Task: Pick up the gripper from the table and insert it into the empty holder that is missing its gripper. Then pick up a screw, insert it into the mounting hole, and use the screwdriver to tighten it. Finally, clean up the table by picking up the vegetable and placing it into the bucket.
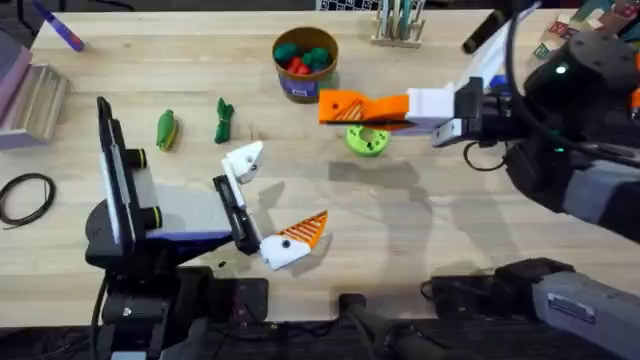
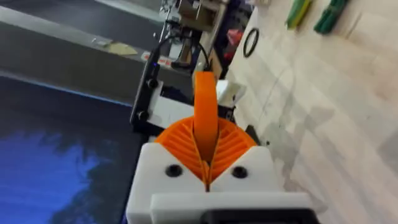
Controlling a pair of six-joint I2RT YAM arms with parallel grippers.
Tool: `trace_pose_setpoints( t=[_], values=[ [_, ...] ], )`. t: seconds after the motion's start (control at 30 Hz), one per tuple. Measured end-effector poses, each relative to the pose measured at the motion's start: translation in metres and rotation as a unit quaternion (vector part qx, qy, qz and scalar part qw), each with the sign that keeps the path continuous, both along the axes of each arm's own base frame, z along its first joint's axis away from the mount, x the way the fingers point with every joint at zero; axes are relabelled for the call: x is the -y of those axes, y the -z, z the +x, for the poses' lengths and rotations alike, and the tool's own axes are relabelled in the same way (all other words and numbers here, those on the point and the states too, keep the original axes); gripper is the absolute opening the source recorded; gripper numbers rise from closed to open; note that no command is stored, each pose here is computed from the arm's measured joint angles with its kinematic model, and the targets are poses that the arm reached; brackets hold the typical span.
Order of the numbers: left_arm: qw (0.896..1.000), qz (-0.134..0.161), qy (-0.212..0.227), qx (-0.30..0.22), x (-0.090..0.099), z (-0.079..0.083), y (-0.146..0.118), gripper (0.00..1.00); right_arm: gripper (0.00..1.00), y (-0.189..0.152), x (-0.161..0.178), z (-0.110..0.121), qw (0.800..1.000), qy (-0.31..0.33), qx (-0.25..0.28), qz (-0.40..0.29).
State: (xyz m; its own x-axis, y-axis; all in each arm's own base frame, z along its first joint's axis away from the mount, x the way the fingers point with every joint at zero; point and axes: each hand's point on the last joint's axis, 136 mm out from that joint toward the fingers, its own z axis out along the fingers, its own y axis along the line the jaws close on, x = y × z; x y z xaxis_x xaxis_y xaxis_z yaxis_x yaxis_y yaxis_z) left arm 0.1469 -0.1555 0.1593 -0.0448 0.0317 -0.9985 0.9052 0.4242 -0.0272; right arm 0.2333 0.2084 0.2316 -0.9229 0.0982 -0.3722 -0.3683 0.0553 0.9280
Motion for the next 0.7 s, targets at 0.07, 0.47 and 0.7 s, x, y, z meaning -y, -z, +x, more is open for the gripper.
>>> trace_pose_setpoints(
  t=[0.07, 0.47, 0.7],
  values=[
    [1.000, 0.000, 0.000, 0.000, 0.000, 0.000, 0.000, 0.986, 0.009, 0.009, -0.001, -0.002, 0.999, -0.017, -0.028, -0.001],
    [1.000, 0.000, 0.000, 0.000, 0.000, 0.000, 0.000, 0.986, 0.009, 0.033, -0.004, -0.017, 0.988, -0.094, -0.122, -0.001],
    [1.000, 0.000, 0.000, 0.000, 0.000, 0.000, 0.000, 0.986, 0.009, 0.040, -0.019, -0.031, 0.980, -0.148, -0.130, -0.004]
  ],
)
